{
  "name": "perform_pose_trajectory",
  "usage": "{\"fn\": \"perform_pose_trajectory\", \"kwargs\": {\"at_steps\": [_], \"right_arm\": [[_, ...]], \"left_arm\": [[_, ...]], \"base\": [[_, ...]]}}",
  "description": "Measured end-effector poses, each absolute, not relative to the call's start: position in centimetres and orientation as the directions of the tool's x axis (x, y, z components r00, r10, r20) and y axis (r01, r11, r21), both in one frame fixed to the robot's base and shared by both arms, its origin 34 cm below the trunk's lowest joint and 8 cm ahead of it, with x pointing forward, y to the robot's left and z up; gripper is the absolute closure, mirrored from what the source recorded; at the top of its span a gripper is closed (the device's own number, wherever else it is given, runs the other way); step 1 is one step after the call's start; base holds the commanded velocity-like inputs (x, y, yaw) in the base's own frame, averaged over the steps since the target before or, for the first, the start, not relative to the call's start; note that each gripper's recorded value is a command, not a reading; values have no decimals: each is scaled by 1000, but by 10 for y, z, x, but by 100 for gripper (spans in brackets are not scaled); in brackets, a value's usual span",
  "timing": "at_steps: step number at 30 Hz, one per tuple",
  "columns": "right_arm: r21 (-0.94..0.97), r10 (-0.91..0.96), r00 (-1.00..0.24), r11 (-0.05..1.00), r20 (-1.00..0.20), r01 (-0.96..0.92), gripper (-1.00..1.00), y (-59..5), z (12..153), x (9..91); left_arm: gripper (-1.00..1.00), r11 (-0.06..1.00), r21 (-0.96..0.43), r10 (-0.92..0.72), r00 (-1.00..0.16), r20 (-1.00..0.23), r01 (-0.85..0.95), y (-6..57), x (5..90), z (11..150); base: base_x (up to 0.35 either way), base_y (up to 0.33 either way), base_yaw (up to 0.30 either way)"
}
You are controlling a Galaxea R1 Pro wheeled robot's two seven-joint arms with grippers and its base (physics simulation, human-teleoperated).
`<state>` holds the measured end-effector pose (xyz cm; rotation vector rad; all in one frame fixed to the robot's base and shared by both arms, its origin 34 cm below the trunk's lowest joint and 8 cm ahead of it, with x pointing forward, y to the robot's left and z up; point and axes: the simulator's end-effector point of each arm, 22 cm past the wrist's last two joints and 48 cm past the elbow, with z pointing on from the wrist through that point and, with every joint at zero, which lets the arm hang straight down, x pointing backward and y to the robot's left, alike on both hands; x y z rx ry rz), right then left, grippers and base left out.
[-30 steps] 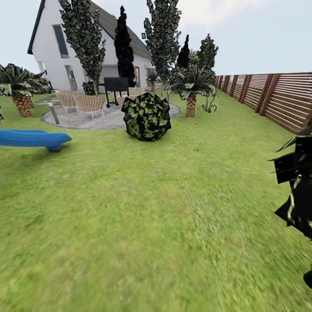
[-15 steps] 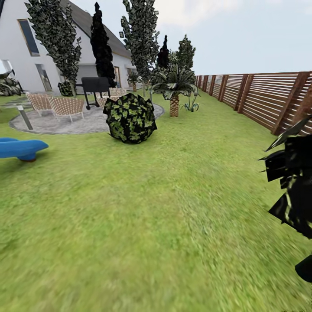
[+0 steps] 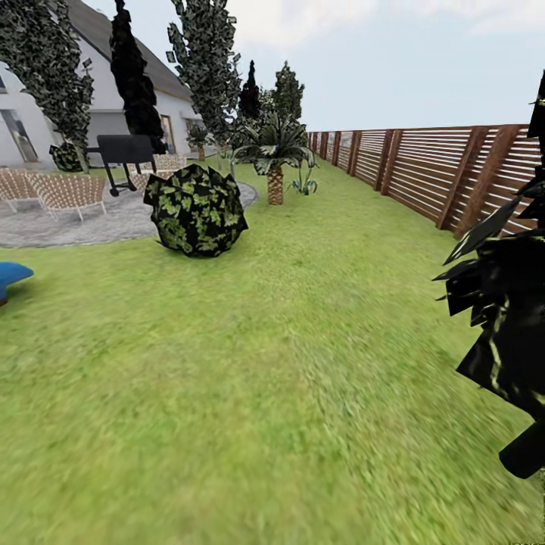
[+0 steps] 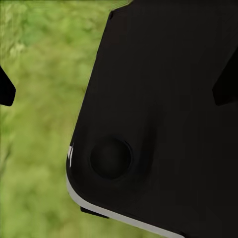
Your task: Take the three Easter eggs out of the wicker basket on the lawn in the garden, then place them on the lawn next to a single tree (choose any tree) so that all three eggs are next to the same tree and none are left in the basket.
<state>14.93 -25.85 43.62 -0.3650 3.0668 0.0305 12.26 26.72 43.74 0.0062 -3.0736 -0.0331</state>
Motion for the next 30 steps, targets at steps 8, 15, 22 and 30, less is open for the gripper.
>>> {"fn": "perform_pose_trajectory", "kwargs": {"at_steps": [8, 15, 22, 30], "right_arm": [[13, -235, -971, 972, -55, -236, -100, -258, 436, 149], [13, -235, -970, 972, -55, -236, -100, -259, 436, 149], [11, -236, -970, 972, -54, -237, -100, -260, 436, 149], [11, -234, -971, 972, -53, -235, -100, -260, 436, 149]], "left_arm": [[-100, 1000, 22, -5, -998, 68, -3, 267, 123, 437], [-100, 1000, 22, -5, -998, 68, -3, 267, 123, 437], [-100, 1000, 22, -4, -998, 68, -3, 267, 123, 437], [-100, 1000, 21, -3, -998, 68, -2, 267, 123, 437]], "base": [[283, 135, -252], [283, 135, -245], [283, 135, -39], [283, 134, -1]]}}
